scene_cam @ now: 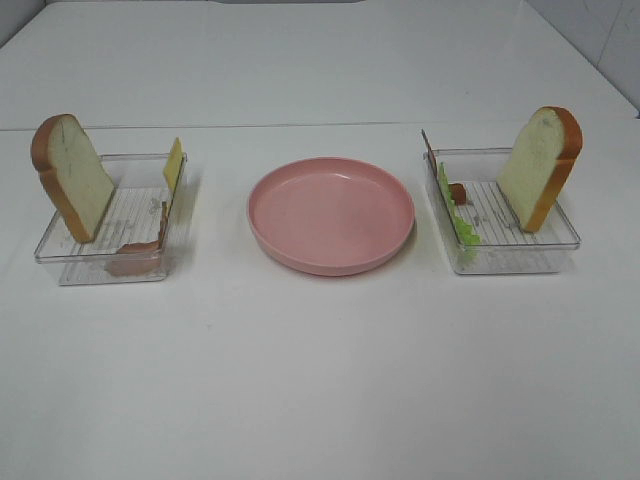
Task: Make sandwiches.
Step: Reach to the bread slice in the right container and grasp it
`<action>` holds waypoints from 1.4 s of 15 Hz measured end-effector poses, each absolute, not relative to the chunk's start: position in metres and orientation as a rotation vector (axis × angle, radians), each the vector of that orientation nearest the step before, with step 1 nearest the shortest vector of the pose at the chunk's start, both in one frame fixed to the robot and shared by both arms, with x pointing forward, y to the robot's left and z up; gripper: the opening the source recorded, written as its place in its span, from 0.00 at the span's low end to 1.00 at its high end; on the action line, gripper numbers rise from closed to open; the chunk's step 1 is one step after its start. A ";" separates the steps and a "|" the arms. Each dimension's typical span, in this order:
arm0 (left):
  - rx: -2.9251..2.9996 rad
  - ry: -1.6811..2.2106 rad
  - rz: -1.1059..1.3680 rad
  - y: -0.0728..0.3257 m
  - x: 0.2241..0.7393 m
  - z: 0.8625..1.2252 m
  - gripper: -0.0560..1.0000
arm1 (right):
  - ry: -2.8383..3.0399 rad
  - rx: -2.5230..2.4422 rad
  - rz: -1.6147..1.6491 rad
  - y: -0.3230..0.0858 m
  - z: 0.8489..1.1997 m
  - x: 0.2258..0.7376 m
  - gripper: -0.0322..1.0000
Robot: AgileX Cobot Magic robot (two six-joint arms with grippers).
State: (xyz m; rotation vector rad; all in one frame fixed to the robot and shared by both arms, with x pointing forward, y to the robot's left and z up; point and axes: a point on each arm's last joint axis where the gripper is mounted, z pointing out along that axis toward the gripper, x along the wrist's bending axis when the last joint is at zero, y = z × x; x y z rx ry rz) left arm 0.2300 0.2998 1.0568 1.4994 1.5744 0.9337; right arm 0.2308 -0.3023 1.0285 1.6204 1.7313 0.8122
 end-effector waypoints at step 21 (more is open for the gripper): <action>1.499 1.574 0.934 0.300 0.230 1.057 0.99 | 1.731 1.620 0.812 -0.302 1.028 0.231 0.99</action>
